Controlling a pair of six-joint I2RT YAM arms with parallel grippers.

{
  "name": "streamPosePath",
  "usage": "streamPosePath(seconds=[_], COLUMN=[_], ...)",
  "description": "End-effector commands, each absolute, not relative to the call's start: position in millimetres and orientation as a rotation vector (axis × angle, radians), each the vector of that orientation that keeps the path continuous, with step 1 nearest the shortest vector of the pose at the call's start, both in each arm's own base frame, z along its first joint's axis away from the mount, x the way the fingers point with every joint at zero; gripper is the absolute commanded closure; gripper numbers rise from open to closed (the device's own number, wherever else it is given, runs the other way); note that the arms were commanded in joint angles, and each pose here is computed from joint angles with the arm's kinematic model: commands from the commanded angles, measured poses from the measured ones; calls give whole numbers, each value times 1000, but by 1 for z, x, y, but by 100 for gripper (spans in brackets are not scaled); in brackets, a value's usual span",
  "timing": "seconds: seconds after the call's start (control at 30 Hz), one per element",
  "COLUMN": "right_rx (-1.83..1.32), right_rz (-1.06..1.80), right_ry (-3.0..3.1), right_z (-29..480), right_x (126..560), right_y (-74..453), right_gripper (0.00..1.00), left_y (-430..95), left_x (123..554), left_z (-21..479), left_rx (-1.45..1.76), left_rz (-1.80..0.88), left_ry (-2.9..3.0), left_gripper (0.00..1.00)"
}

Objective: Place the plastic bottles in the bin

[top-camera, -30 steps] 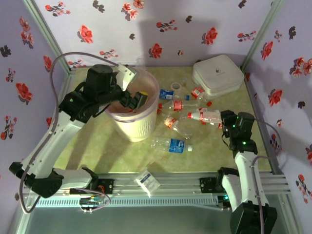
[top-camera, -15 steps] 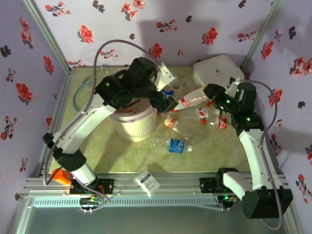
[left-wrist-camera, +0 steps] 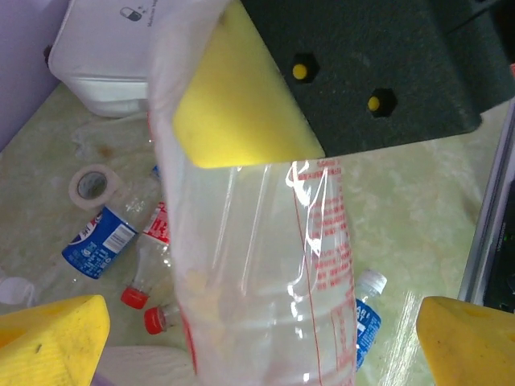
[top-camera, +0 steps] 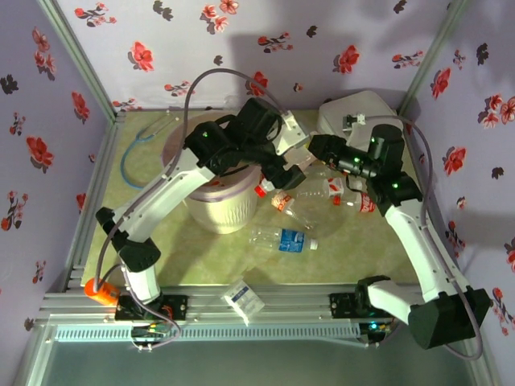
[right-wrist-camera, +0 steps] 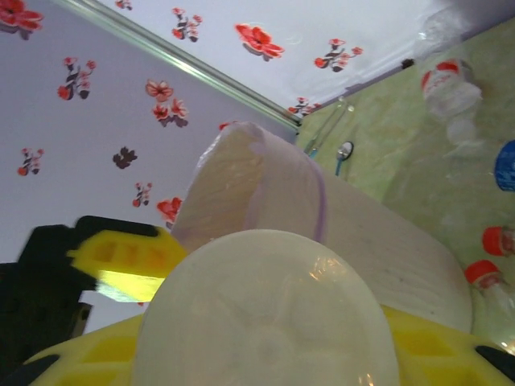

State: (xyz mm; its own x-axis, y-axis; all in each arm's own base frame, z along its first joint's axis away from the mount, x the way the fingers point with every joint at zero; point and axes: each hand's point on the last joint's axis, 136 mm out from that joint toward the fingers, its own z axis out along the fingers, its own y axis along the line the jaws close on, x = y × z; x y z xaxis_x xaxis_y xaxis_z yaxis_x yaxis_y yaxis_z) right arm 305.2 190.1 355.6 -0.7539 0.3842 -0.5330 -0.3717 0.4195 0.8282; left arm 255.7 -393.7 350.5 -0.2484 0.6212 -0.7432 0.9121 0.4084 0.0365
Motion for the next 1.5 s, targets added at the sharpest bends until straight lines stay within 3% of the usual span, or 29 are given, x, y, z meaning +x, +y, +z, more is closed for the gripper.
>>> streamPosePath(seconds=[0.0,0.33,0.6,0.7,0.9,1.13,1.27,1.47], right_rx=[-85,-110,-97,-90,-86,-7,73,202], right_rz=[1468,1496,1520,1525,1461,1315,1270,1200], right_ry=[1889,1883,1868,1871,1932,2016,1987,2053], right_z=[382,383,384,384,377,368,370,332], right_x=[300,298,301,303,302,303,302,308], right_y=[201,210,212,212,208,175,150,135], right_gripper=[52,52,52,49,29,24,15,8], left_y=[-402,-403,-399,-397,-388,-368,-357,-340], left_x=[255,268,276,278,285,297,303,298], left_z=[351,349,347,348,350,361,380,425], left_rx=[1306,1248,1210,1196,1155,1072,1015,926], left_rz=[-577,-607,-608,-610,-608,-603,-609,-693], left_ry=[1969,1982,2003,2001,2015,2023,1982,1913], left_gripper=[3,24,49,51,53,54,54,55])
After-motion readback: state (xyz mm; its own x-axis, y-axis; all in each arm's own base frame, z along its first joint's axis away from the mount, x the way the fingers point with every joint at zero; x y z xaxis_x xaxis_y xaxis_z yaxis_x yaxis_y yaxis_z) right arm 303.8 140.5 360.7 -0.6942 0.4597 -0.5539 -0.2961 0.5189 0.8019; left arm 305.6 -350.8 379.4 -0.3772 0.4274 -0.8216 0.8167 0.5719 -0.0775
